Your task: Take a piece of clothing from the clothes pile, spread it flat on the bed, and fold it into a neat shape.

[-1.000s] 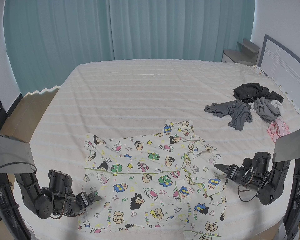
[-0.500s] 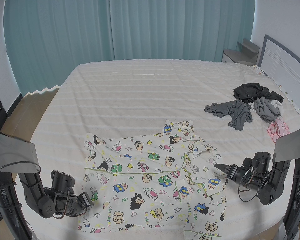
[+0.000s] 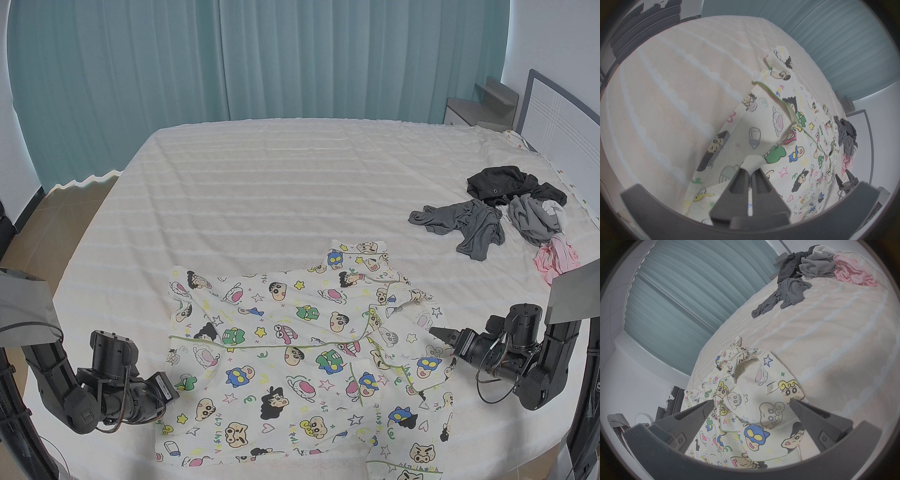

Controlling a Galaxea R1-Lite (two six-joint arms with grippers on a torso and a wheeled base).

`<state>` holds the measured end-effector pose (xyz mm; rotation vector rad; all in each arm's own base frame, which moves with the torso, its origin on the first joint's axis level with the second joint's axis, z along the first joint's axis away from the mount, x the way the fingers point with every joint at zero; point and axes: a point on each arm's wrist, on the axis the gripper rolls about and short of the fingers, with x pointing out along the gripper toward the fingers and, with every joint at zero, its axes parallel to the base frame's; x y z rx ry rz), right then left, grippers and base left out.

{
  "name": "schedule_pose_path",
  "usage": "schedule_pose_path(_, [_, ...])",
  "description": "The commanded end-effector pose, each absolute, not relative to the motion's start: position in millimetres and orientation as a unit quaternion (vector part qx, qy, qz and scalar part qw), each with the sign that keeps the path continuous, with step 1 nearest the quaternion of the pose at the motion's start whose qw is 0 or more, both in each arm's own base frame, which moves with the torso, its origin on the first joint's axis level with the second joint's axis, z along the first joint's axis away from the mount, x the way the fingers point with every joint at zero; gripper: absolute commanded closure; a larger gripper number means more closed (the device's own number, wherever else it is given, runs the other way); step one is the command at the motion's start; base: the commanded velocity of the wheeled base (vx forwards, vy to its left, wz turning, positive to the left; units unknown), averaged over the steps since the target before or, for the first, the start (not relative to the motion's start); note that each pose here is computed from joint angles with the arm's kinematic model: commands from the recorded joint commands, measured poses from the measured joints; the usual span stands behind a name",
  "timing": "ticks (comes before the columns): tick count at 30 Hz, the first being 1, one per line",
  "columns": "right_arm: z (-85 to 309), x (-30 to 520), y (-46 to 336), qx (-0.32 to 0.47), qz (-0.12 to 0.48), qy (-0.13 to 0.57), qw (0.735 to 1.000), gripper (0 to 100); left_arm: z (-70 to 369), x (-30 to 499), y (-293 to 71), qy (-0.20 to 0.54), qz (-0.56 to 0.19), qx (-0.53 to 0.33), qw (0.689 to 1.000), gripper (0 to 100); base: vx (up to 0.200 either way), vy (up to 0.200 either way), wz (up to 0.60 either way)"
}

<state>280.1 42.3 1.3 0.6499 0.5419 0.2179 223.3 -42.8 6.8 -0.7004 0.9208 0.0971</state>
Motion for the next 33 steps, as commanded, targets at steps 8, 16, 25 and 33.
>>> schedule_pose_path(8, [1,280,42,0.315,0.106,0.263,0.906,0,18,235,-23,0.393,0.058,-0.327,0.857,100,0.000,0.000,0.00])
schedule_pose_path(16, [1,280,42,0.315,0.106,0.263,0.906,0,22,245,-15,0.376,0.060,-0.325,0.866,100,0.000,0.000,0.00])
schedule_pose_path(25, [2,282,38,0.316,0.098,0.258,0.908,0,26,258,-15,0.359,0.053,-0.324,0.874,100,0.000,0.000,0.00])
schedule_pose_path(33, [2,282,34,0.317,0.092,0.254,0.909,0,25,264,-4,0.351,0.066,-0.323,0.877,0,0.000,0.000,0.00])
